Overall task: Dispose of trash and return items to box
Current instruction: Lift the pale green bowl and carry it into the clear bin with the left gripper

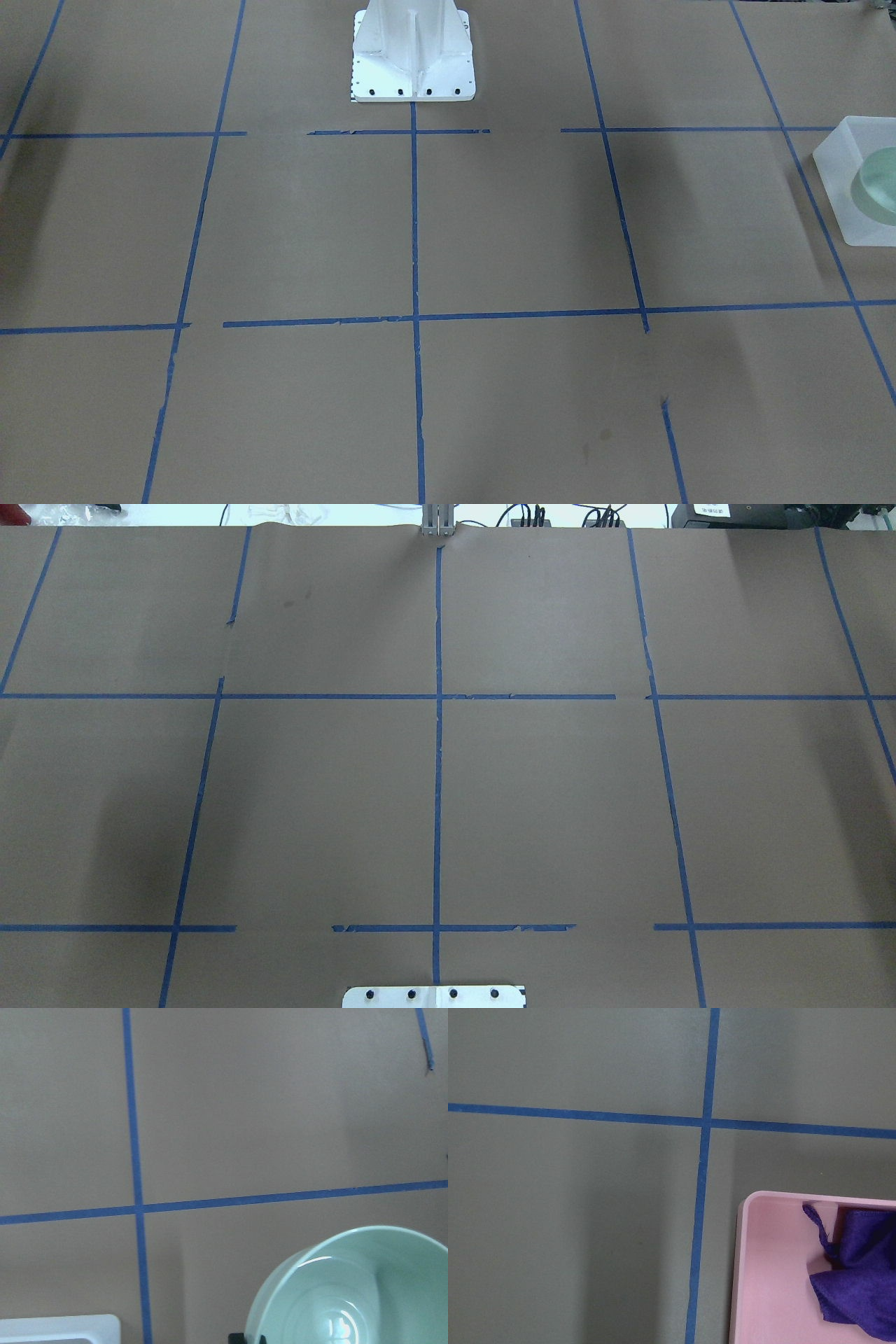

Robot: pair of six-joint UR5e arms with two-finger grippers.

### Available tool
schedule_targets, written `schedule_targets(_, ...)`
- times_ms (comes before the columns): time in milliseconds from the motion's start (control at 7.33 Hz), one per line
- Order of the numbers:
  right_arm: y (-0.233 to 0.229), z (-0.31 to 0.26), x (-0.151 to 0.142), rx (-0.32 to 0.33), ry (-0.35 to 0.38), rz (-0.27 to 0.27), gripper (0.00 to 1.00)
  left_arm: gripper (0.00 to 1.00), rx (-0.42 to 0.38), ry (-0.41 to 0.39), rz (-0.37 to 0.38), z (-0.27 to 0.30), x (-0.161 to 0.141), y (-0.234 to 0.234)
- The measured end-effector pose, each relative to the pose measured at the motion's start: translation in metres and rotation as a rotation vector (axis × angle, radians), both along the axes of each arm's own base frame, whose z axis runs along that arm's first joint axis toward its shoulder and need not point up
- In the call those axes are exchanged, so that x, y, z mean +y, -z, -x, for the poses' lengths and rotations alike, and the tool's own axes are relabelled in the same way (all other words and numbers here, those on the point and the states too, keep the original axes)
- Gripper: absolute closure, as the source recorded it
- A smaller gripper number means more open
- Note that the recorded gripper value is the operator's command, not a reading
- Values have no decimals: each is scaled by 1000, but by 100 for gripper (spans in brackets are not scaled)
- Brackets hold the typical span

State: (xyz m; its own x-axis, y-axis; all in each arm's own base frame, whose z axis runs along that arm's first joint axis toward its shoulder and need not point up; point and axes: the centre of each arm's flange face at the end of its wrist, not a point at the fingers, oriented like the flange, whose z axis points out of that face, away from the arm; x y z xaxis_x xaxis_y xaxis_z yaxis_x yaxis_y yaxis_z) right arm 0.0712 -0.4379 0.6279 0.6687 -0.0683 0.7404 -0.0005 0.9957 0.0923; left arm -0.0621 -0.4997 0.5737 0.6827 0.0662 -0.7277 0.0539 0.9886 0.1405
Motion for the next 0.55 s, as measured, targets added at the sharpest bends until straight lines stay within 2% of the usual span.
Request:
schedule_targets(273, 2, 0, 0, -9, 0, -4, 0, 100, -7, -31, 53, 59, 9, -96)
schedule_targets(545, 3, 0, 0, -8, 0, -6, 0, 100, -31, -20, 81, 94, 32, -177)
